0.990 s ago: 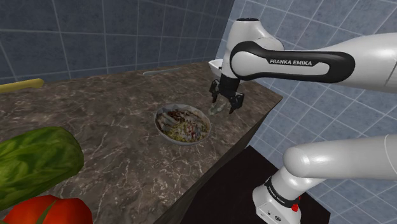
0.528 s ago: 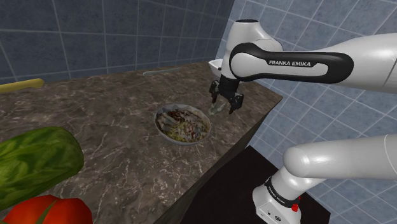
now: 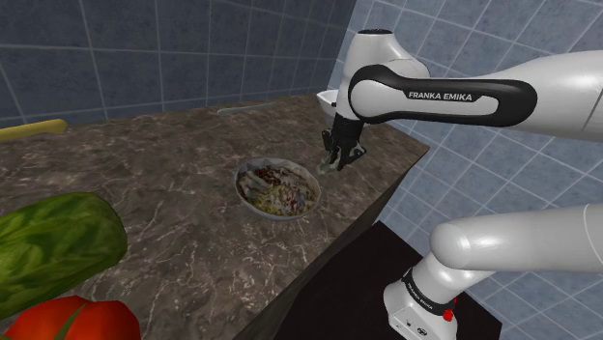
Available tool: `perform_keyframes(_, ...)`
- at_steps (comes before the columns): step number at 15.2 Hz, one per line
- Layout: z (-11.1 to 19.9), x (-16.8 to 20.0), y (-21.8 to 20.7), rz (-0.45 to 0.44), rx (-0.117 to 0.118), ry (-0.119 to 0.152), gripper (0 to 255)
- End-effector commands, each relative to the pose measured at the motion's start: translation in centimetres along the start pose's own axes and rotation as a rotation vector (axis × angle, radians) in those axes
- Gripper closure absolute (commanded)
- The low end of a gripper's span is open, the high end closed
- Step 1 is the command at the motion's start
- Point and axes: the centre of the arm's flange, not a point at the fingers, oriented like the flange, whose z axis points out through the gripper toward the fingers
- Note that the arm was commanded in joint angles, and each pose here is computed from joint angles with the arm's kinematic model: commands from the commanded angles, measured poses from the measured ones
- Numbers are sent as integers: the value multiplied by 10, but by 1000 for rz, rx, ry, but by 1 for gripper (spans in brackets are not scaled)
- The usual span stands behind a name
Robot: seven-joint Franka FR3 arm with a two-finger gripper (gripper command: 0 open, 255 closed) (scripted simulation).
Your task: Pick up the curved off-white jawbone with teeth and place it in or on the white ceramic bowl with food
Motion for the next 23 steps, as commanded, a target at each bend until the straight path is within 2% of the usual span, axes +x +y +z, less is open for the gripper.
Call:
perform_keyframes(1,0,0,0,0,0,0,255)
perform_keyframes(23,-109,18,6,0,0,0,255)
